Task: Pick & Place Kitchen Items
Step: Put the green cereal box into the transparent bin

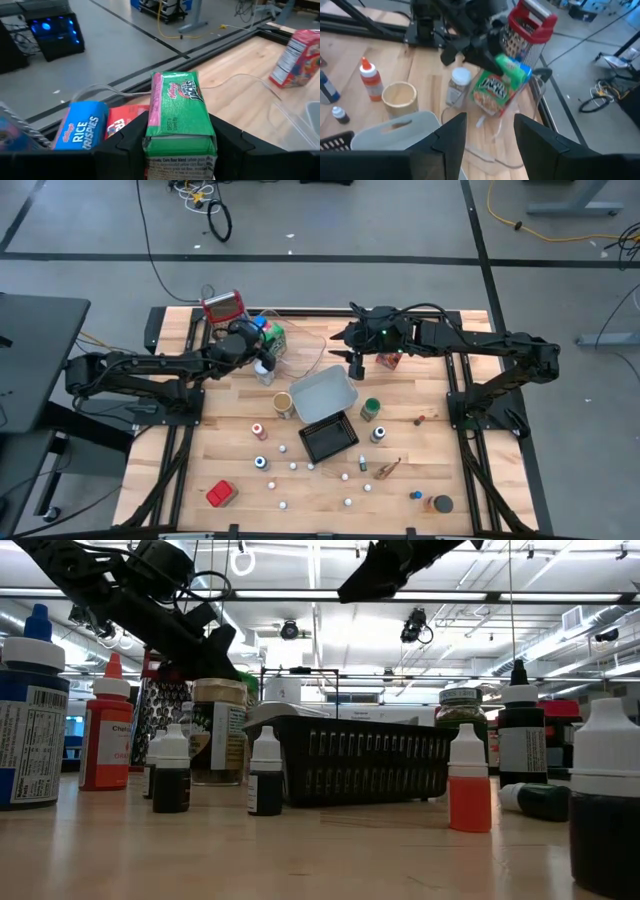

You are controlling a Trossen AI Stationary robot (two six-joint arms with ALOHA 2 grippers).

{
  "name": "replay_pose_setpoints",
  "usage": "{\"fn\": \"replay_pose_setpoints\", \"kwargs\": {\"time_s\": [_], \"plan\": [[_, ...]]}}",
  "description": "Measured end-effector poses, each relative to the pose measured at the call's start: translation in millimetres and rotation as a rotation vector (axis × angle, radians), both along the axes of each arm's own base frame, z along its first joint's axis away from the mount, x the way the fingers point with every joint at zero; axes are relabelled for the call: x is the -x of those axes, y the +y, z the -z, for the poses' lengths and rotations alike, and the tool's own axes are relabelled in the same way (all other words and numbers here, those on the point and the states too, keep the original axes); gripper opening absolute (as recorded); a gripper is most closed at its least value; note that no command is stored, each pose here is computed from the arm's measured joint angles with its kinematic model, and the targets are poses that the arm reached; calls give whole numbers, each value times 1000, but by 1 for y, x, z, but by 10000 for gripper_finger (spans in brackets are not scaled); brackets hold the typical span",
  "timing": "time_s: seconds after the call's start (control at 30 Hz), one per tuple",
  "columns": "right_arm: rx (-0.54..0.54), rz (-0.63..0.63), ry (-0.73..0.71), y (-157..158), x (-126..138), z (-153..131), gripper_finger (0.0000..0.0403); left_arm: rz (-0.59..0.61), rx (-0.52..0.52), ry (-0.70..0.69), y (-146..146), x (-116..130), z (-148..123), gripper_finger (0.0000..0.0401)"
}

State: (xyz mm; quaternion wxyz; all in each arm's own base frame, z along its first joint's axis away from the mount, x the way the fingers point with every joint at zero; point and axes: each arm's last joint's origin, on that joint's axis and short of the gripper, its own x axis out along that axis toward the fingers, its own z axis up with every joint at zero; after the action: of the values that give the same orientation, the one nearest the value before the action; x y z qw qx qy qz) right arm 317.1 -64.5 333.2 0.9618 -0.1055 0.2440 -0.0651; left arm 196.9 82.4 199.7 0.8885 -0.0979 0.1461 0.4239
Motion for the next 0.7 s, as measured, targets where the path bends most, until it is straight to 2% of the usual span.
{"fn": "replay_pose_setpoints", "kwargs": {"time_s": [0.17,0.4,0.7], "plan": [[6,-1,-15,0,-1,-1,176,28,42,4,-1,0,3,164],[6,-1,-15,0,-1,-1,176,10,103,80,-3,5,12,161],[6,-1,-14,0,-1,-1,176,26,130,107,-4,6,15,161]]}}
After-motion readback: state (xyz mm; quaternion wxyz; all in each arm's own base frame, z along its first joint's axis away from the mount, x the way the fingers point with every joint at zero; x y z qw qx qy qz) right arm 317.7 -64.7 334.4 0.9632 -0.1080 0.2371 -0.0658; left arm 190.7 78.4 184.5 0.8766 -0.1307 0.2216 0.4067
